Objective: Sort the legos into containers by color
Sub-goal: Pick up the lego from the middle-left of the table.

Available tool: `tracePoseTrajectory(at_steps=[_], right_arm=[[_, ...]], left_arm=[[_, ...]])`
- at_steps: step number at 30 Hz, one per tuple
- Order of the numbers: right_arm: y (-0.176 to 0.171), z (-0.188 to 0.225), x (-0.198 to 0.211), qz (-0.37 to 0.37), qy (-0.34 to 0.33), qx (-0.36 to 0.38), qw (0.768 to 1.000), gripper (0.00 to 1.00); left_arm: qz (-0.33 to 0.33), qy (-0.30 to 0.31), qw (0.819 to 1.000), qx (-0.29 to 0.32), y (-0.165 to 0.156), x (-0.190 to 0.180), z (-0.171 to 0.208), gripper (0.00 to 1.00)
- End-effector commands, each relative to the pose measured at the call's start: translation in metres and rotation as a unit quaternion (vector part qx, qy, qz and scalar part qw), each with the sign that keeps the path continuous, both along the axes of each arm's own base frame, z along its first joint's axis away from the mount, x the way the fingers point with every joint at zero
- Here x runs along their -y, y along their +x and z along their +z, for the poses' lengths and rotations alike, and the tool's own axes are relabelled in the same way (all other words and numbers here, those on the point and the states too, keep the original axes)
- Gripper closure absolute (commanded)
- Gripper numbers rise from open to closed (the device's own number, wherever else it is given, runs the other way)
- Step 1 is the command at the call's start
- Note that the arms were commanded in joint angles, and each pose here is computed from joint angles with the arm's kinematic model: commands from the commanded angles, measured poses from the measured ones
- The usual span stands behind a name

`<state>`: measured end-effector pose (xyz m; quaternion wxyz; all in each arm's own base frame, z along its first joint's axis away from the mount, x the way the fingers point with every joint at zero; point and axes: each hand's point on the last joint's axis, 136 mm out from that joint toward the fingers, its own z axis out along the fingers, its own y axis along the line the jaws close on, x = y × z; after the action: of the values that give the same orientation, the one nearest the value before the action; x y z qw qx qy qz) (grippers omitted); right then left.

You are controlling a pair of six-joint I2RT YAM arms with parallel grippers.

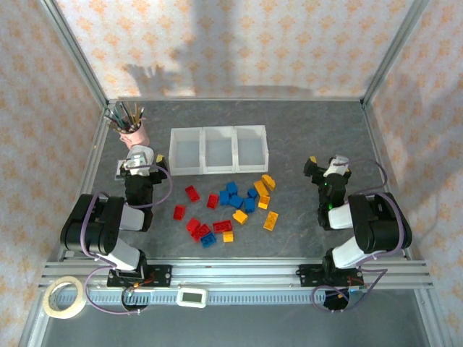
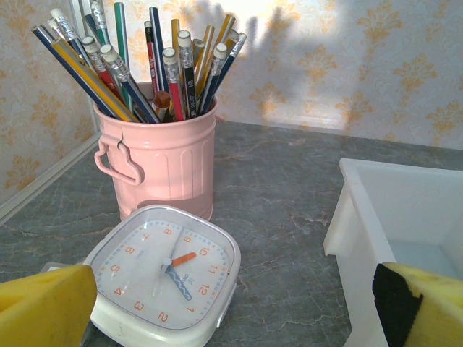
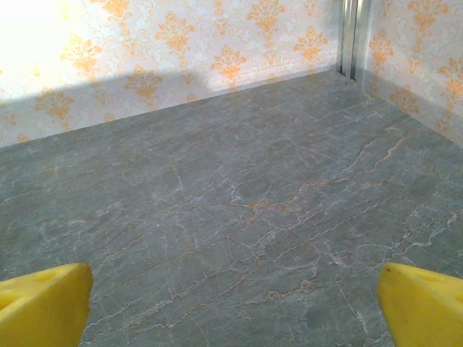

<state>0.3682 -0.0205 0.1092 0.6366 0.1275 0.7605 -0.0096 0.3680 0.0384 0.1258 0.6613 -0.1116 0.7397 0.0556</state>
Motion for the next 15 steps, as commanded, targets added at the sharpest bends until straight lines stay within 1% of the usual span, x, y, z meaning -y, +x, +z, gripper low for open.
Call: tracePoseTrajectory(at_steps=[1, 15], right_arm=[[0.0046, 0.0151, 0.0008, 0.001, -0.006, 0.026, 1.000, 0.00], [0.0045, 0.0150, 0.0008, 0.001, -0.006, 0.026, 1.000, 0.00]], left_arm=[[-0.003, 0.003, 1.000, 0.017, 0.0021, -0.0003, 0.0083, 0.01], [-0.004, 0.003, 1.000, 0.017, 0.0021, 0.0000, 0.0079, 0.01]])
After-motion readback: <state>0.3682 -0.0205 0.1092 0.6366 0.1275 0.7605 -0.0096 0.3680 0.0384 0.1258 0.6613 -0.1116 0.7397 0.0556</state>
